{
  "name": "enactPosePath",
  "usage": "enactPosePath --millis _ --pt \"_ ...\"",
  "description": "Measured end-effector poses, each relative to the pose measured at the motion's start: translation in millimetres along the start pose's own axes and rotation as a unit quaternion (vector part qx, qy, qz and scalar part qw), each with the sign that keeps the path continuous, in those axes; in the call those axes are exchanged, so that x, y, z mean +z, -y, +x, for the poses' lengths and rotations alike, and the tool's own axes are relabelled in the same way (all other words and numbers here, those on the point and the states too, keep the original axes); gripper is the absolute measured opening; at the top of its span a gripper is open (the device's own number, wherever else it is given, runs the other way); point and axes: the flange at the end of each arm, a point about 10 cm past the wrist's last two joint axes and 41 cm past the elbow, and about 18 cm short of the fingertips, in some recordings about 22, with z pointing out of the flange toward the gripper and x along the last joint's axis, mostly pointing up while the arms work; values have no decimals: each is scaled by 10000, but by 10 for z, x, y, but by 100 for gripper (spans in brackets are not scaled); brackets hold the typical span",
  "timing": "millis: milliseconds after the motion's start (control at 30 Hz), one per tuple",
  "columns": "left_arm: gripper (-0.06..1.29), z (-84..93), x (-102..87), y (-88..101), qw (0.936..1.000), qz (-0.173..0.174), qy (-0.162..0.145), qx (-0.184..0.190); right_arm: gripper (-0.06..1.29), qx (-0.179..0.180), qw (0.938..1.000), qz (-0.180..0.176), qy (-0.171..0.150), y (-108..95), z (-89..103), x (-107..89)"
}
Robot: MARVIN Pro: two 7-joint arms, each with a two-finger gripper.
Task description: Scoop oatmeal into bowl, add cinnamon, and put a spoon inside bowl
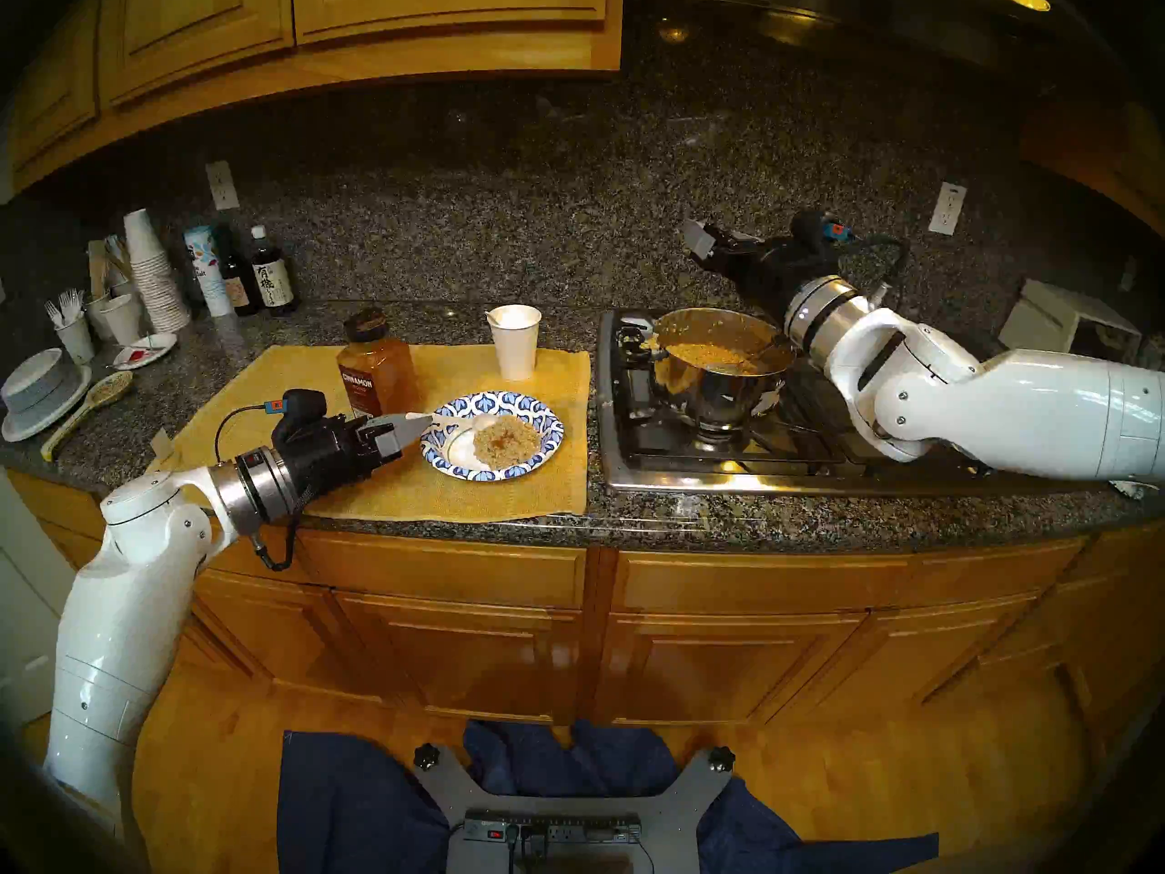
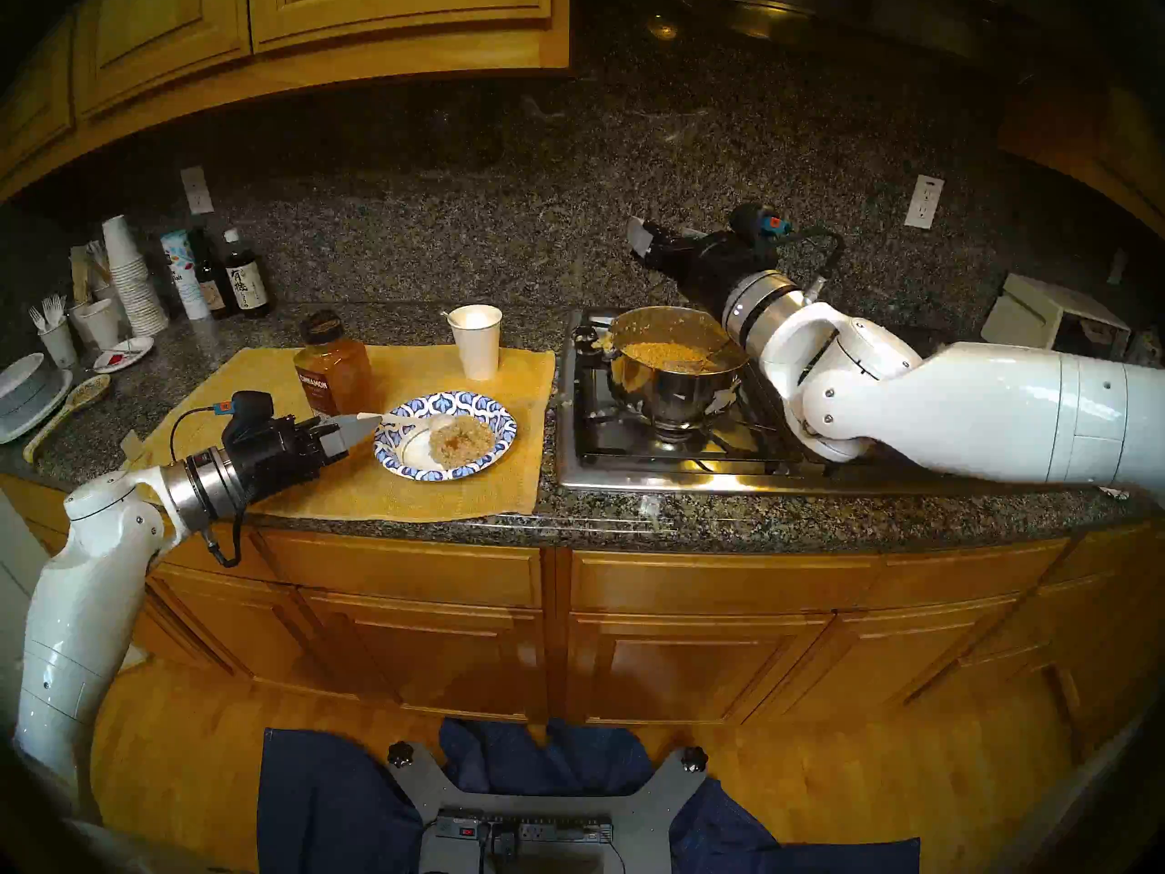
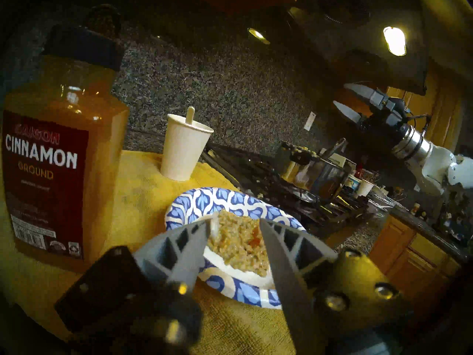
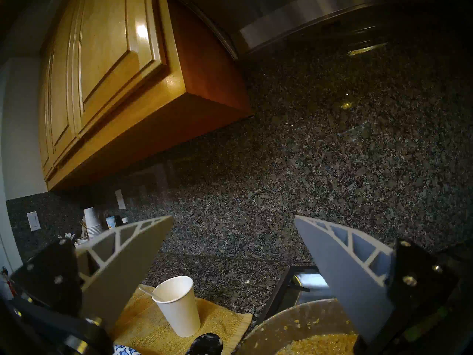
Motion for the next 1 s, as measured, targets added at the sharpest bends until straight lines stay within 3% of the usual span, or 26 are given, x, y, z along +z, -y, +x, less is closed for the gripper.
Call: enactPosePath --millis 67,100,200,267,433,733,1000 --pt "38 6 -8 0 10000 -3 -4 11 123 0 10000 0 0 0 0 0" --pt "54 14 -15 -3 10000 -9 -7 24 123 0 10000 0 0 0 0 0" --pt "59 62 -35 -24 9999 -35 -36 87 123 0 10000 0 0 0 0 0" --pt "69 114 -48 -40 9998 -48 -74 157 123 0 10000 0 0 0 0 0" --pt "121 272 -76 -76 9991 -59 -206 379 123 0 10000 0 0 0 0 0" --pt "121 725 -80 -235 9933 -192 -661 933 123 -1 10000 -1 3 -1 -1 0" --pt "121 1188 -108 -423 9821 -221 -1191 1446 123 -1 10000 -1 5 -2 -3 -1"
